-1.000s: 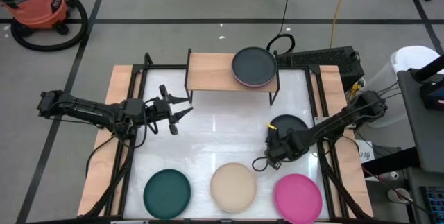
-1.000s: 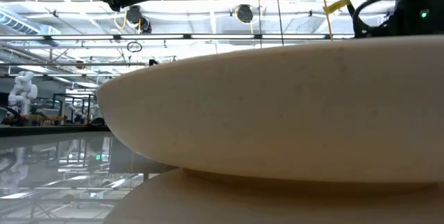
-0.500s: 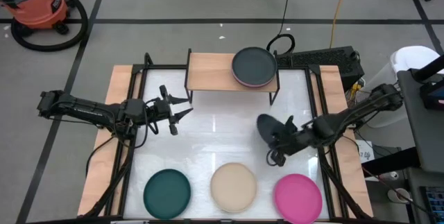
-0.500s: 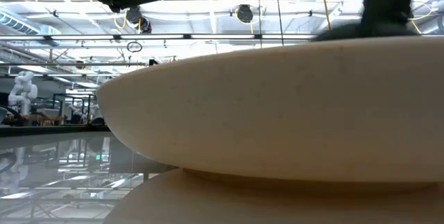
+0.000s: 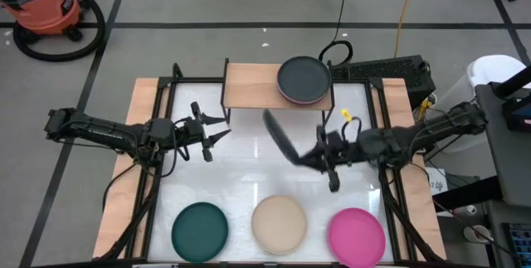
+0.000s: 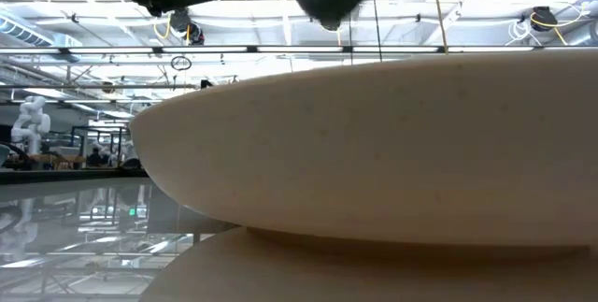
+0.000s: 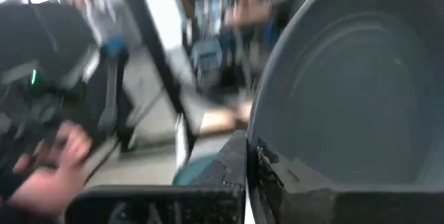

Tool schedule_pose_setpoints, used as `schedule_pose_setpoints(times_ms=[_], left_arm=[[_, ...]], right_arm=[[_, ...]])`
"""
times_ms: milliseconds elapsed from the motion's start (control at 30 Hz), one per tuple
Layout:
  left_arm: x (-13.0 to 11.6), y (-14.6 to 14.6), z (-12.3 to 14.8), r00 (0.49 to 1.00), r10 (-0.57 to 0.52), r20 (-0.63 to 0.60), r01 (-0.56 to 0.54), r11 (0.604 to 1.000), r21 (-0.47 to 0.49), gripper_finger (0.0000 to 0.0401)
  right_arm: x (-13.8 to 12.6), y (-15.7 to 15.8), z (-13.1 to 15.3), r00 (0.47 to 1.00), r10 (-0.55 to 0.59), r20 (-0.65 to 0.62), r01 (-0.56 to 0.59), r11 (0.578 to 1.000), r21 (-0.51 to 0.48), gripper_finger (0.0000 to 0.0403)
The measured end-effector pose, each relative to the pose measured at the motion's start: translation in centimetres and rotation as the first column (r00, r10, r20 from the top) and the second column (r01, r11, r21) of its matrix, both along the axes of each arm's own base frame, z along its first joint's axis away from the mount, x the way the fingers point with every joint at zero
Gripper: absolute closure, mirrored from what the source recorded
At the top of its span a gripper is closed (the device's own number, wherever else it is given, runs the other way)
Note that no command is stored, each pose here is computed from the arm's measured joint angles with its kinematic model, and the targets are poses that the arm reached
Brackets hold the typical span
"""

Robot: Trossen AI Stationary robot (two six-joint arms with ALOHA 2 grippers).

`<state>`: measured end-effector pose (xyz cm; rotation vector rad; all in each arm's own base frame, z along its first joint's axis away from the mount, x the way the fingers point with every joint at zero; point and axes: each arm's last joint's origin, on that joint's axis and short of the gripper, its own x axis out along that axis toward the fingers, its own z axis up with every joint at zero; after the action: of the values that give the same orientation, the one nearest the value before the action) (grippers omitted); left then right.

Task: Place and stack plates onto a shelf
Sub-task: Put the black plate on the shelf

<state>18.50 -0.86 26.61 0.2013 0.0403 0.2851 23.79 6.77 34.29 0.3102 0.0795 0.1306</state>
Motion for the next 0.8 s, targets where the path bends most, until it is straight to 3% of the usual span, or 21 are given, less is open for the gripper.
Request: schedule_pose_setpoints(times_ms=[100, 167, 267, 367, 533, 800], left_arm=[[0.0, 0.0, -0.1, 1.0, 0.0, -0.009, 0.0, 1.0, 0.008, 0.0226], [-0.2, 0.1, -0.3, 0.998, 0.015, -0.061, -0.011, 0.998, 0.069, 0.0226], [-1.4, 0.4, 0.2, 0.989, 0.137, -0.064, -0.129, 0.984, 0.12, 0.0226], [-2.7, 0.7, 0.7, 0.976, 0.213, -0.042, -0.208, 0.973, 0.098, 0.0226], [-4.4, 0.9, 1.3, 0.979, 0.202, -0.012, -0.2, 0.977, 0.076, 0.0226], [-7.4, 1.2, 1.5, 0.98, 0.201, -0.01, -0.2, 0.979, 0.036, 0.0226]], right_arm=[[0.4, -1.9, 1.4, 0.995, -0.068, 0.077, 0.069, 0.998, -0.004, 0.0403], [1.2, -3.4, 1.8, 0.992, -0.126, -0.008, 0.126, 0.992, -0.004, 0.0403], [3.0, -5.0, 1.7, 0.966, -0.235, -0.108, 0.227, 0.97, -0.082, 0.0403], [5.1, -6.2, 2.1, 0.958, -0.257, -0.129, 0.238, 0.96, -0.147, 0.0403], [8.6, -8.5, 3.8, 0.966, -0.242, -0.096, 0.214, 0.948, -0.236, 0.0403], [13.3, -12.5, 3.0, 0.944, -0.299, -0.14, 0.23, 0.9, -0.371, 0.0403]])
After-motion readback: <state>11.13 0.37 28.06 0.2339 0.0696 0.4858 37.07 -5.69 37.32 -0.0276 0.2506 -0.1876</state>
